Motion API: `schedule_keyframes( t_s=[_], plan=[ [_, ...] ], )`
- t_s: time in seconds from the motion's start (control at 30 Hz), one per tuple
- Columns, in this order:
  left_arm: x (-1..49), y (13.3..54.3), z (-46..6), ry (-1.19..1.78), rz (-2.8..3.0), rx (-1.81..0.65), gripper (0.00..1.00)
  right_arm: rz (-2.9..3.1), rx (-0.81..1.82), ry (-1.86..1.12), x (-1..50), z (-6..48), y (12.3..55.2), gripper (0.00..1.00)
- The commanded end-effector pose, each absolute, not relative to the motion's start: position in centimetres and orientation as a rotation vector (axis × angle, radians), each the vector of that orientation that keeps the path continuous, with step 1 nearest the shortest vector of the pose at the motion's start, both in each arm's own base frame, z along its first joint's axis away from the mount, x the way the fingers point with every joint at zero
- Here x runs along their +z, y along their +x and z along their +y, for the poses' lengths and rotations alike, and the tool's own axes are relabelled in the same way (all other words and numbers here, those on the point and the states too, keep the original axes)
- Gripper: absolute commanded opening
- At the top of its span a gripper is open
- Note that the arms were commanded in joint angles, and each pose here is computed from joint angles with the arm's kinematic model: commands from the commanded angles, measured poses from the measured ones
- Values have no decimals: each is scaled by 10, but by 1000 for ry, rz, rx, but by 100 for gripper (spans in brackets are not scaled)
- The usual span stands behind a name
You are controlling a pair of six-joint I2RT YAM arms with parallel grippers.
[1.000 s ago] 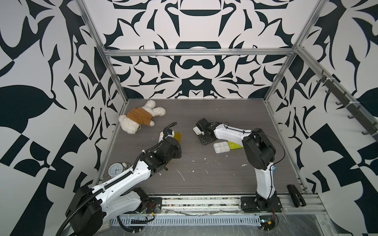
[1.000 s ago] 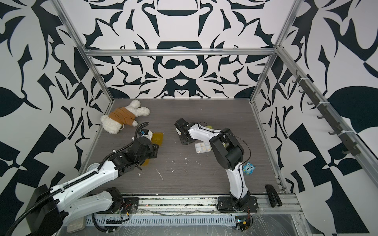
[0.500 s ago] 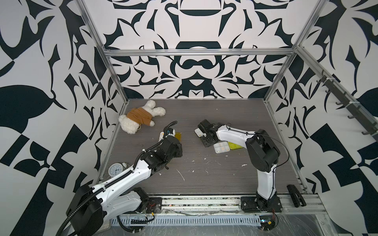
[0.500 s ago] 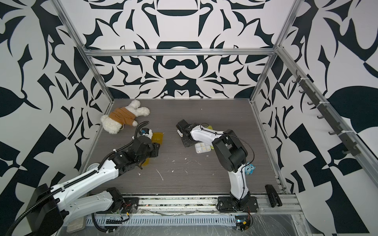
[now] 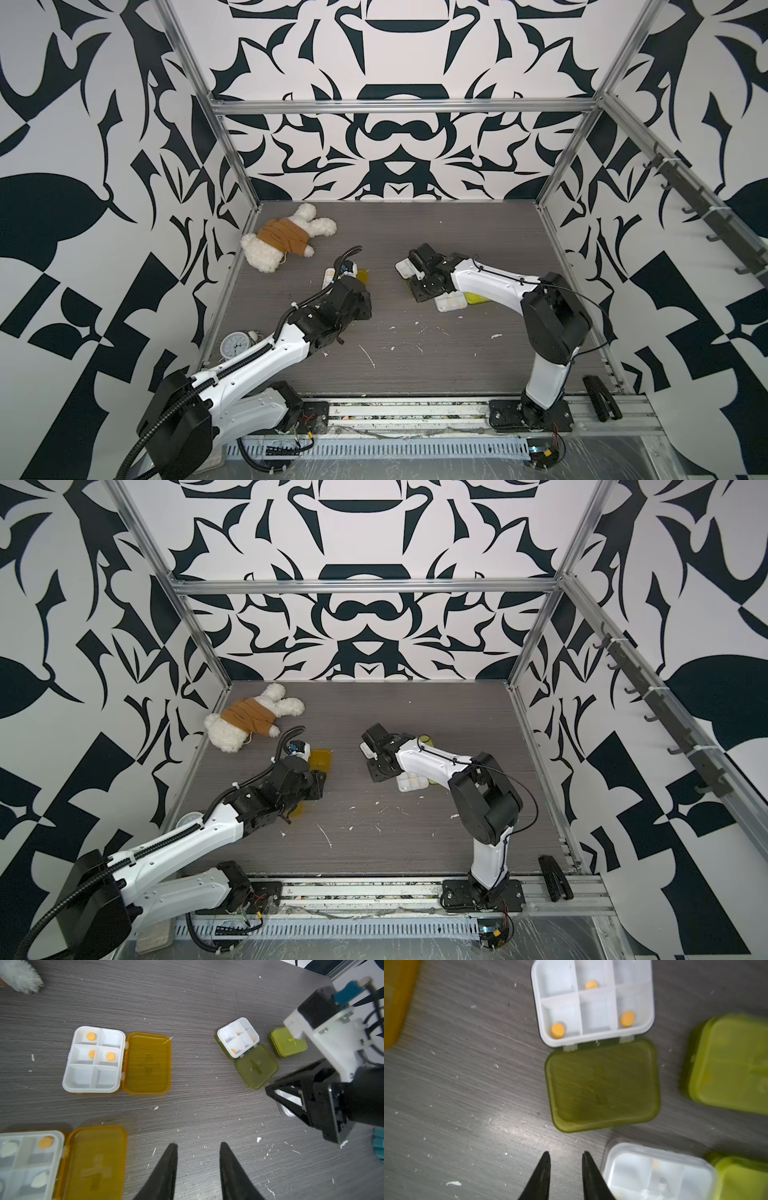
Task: Close pillboxes
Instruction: Move the pillbox to the center of the board.
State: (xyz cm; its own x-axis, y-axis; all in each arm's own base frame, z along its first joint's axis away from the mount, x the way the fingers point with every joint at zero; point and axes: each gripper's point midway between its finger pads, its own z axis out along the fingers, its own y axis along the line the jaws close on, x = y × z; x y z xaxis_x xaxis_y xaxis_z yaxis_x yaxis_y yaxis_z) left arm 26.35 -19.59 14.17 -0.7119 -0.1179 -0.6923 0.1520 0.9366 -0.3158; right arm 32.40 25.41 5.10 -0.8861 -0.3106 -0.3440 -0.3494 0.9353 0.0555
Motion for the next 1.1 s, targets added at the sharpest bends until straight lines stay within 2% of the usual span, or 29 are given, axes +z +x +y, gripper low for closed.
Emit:
schedule_keyframes(
  t_s=[0.0,0.17,0.3,0.67,0.93,1.07],
  plan=[
    [155,269,-199,12,2291,-479,37,2729,243,-315,65,259,327,30],
    [155,268,-199,5,2287,-486,37,2725,357,-104,58,261,321,31],
    [155,267,-198,6,2283,-488,37,2766,304,-91,41,252,315,29],
    [154,266,-195,7,2279,-481,37,2763,164,-48,38,212,325,30],
    [154,264,-193,7,2277,-475,37,2768,127,1,36,190,338,30],
    [154,264,-192,8,2277,-474,37,2749,179,40,46,195,346,31]
  ],
)
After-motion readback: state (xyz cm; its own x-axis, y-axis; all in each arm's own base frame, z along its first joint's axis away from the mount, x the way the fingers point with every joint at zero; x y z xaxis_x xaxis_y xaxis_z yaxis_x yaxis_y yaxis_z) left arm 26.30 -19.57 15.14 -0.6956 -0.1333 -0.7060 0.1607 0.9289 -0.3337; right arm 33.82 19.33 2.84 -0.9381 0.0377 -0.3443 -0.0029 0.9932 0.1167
